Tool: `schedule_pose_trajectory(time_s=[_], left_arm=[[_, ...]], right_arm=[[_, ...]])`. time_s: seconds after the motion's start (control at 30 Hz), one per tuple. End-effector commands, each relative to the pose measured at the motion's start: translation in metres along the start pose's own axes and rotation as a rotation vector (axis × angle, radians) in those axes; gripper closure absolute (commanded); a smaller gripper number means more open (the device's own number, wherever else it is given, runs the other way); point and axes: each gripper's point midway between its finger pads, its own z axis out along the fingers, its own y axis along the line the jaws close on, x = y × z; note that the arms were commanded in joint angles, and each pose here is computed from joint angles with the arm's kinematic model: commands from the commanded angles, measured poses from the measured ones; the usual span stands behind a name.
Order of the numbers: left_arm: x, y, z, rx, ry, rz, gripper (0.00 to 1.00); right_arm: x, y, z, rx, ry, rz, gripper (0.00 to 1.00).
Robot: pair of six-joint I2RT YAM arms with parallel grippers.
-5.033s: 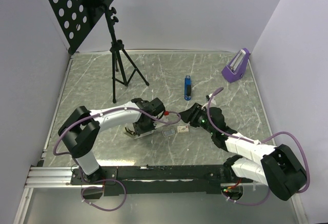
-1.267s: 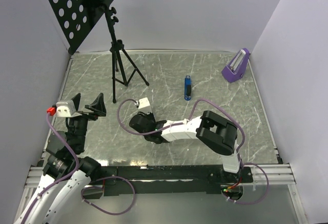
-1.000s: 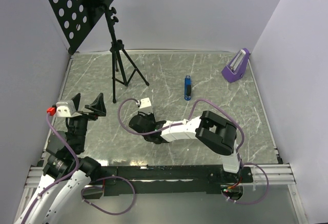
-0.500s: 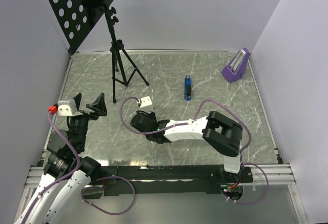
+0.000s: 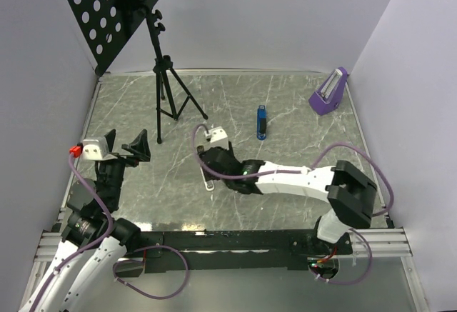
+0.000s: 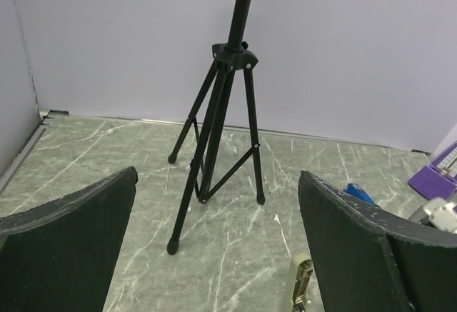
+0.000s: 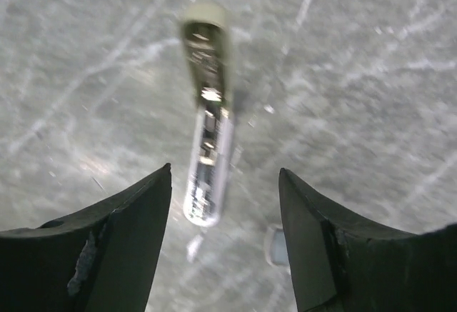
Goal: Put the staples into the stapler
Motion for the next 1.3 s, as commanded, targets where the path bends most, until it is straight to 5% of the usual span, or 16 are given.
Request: schedule_pose_trajectory(time_s=[0.0, 0.57, 0.83, 1.27], left_arm=[[-0.008, -0.006, 0.003, 0.019, -0.020, -0.026, 0.01], [-0.011, -0.007, 0.002, 0.028, -0.027, -0.030, 0.01], [-0.010, -0.008, 0.002, 0.033, -0.022, -0.030, 0.01], [-0.008, -0.009, 0.003, 0.035, -0.016, -0.026, 0.01]], right_arm=[[0.017, -0.030, -0.016, -0.028, 0.150, 0.017, 0.30], [0.077, -0.066, -0.018, -0.006, 0.516, 0.085, 0.36], [0.072, -0.060, -0.010, -0.013, 0.528, 0.080, 0.55], [0.083, -0.050, -0.004, -0.052, 0.585, 0.069, 0.63]])
